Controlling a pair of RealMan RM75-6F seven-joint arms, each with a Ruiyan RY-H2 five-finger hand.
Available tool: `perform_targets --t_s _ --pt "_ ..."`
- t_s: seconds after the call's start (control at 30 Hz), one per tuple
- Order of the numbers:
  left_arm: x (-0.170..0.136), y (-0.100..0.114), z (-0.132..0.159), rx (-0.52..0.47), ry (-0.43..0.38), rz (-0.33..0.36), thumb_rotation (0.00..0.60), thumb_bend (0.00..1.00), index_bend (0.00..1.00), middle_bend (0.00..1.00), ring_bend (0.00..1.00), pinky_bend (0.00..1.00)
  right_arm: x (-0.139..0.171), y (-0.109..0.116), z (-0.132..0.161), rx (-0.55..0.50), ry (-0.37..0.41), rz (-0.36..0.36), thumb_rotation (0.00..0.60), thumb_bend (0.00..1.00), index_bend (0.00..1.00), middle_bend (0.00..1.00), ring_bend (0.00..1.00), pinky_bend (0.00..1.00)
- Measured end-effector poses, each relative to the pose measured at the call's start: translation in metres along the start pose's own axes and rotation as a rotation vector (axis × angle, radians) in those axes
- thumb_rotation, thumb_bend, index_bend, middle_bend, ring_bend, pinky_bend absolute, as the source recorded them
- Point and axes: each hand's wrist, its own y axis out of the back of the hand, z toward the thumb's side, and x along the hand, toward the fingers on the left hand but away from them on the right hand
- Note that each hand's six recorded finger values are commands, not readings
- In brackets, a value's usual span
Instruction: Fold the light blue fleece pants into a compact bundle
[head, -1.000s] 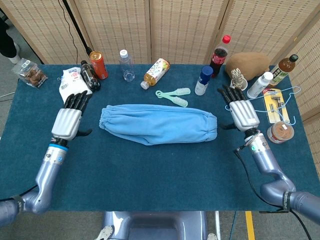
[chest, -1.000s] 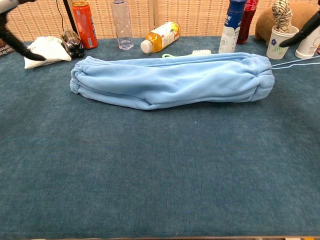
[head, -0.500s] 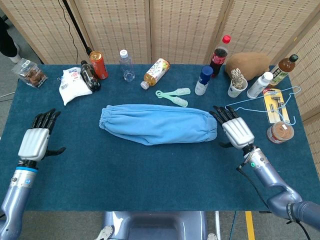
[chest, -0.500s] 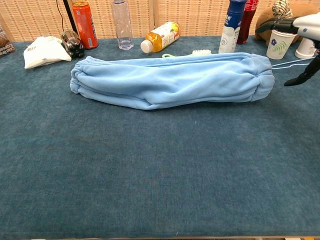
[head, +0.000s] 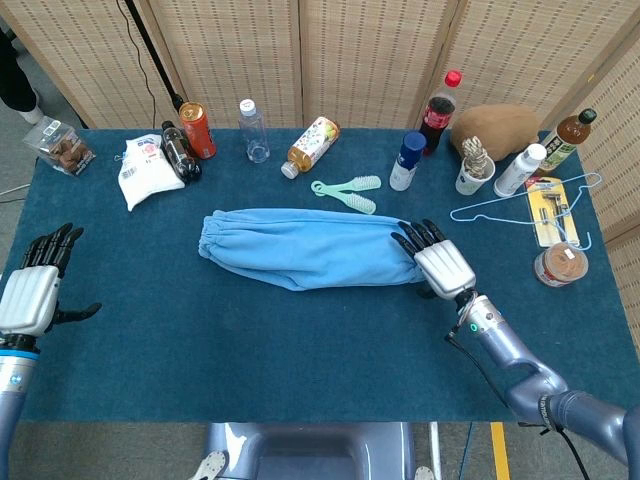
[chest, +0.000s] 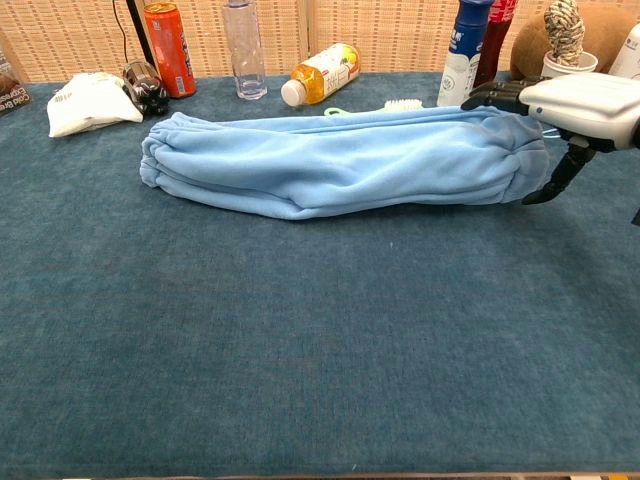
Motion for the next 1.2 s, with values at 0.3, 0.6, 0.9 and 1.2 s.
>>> perform_targets --t_s 0.3,0.6,0.9,1.2 --pt "0.002 0.000 0.000 -0.005 0.003 -0.003 0.600 0.11 0.00 0.00 0.00 0.00 -0.018 -0.004 -0.003 0.020 -0.030 -0.019 0.600 0.00 0.05 0.00 0.00 0.05" --pt "0.004 0.000 -0.003 -0.013 0.019 -0.003 0.600 0.11 0.00 0.00 0.00 0.00 -0.029 -0.011 -0.005 0.087 -0.034 -0.040 0.600 0.01 0.22 0.01 0.00 0.20" --pt "0.003 0.000 -0.005 -0.018 0.022 -0.003 0.600 0.11 0.00 0.00 0.00 0.00 -0.035 -0.011 0.001 0.062 0.003 -0.112 0.600 0.61 0.61 0.37 0.32 0.48" --pt "0.003 -0.003 -0.005 -0.013 0.019 -0.012 0.600 0.11 0.00 0.00 0.00 0.00 -0.032 -0.012 0.001 0.023 0.027 -0.142 0.600 0.82 0.63 0.40 0.37 0.51"
